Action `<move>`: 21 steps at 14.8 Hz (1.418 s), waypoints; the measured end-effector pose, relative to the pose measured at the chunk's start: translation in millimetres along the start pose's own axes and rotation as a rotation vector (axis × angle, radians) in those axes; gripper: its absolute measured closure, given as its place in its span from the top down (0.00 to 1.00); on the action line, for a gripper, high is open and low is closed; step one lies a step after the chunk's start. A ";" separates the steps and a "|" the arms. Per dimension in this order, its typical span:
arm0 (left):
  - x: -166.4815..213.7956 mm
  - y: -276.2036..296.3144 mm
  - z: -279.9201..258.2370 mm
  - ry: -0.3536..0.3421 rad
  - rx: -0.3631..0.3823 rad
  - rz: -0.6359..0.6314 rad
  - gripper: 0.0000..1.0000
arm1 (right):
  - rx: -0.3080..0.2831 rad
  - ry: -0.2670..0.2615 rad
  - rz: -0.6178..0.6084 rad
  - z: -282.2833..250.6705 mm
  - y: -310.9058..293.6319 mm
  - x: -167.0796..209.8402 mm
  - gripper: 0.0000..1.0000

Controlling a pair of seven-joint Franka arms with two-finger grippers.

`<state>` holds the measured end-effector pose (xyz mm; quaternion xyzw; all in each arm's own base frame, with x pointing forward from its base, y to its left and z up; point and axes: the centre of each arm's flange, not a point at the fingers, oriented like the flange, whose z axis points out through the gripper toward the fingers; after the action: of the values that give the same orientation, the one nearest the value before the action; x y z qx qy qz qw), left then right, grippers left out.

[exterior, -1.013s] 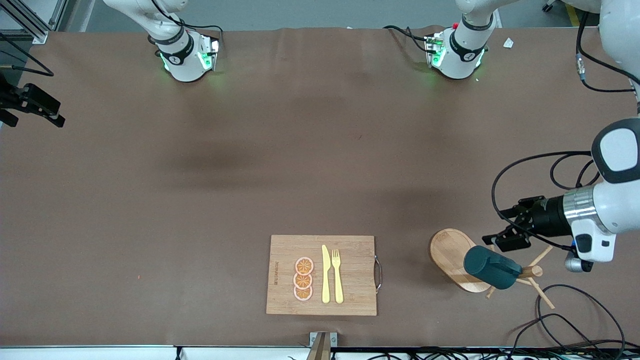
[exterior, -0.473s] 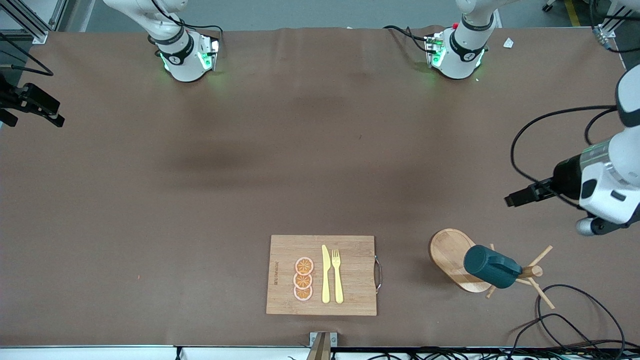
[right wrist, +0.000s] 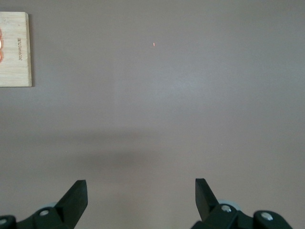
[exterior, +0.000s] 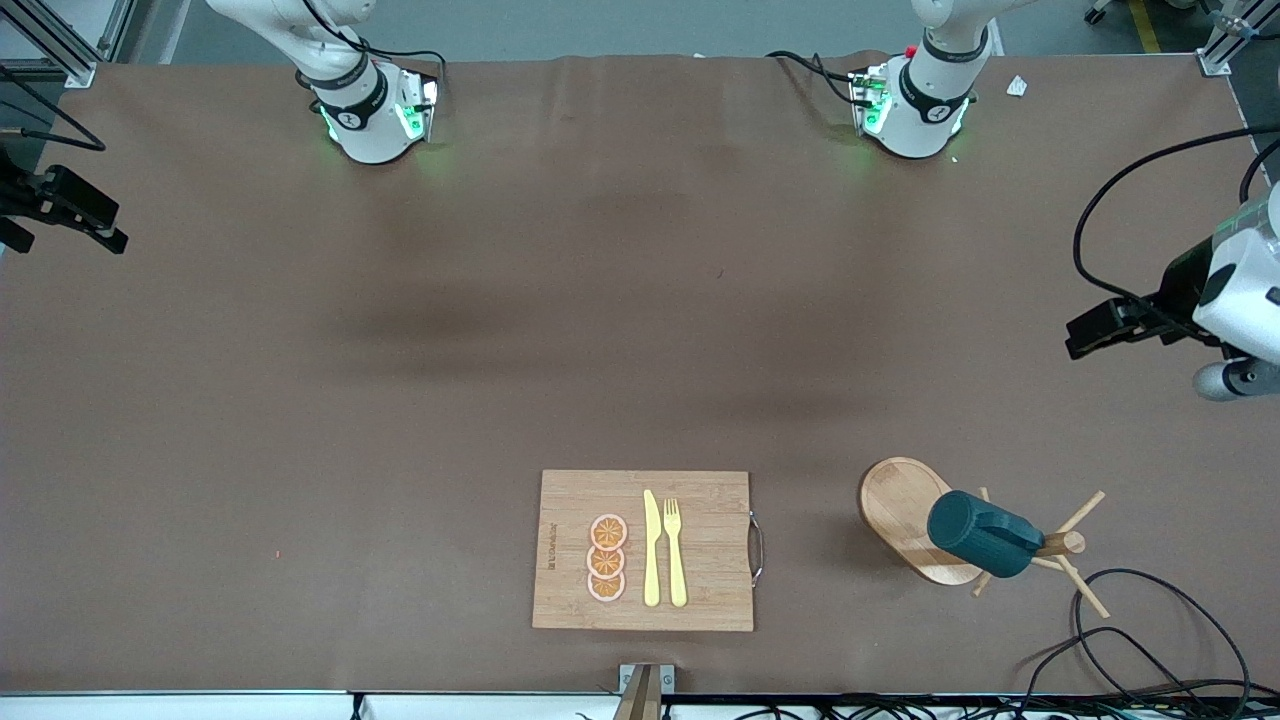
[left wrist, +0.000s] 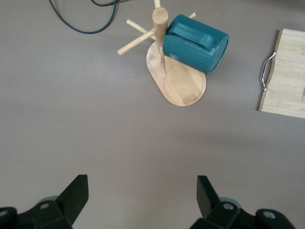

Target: Pass cup and hang on rack

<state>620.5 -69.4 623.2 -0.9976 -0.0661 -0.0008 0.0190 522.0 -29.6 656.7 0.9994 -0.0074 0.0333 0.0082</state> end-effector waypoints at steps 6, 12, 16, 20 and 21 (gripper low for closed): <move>-31.0 -0.5 -44.7 0.043 0.043 0.050 1.00 | 0.000 0.000 0.000 -0.1 0.2 0.0 1.00; -47.1 -26.0 -60.4 -0.004 -0.003 0.092 1.00 | 0.000 0.000 0.001 -0.1 0.6 0.0 1.00; -60.8 -15.0 -66.9 -0.019 -0.005 0.112 1.00 | 0.000 0.000 0.001 -0.1 0.8 0.0 1.00; -66.1 -20.0 -64.7 -0.036 -0.008 0.102 1.00 | 0.000 0.000 0.002 -0.1 0.9 0.0 1.00; -67.8 -21.5 -63.8 -0.041 -0.011 0.099 1.00 | 0.000 0.000 0.002 -0.1 1.1 0.0 1.00</move>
<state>550.5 -59.5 687.6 -0.9996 -0.0168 0.0201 0.0123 522.0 -30.7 656.8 0.9994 -0.0084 0.0335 0.0081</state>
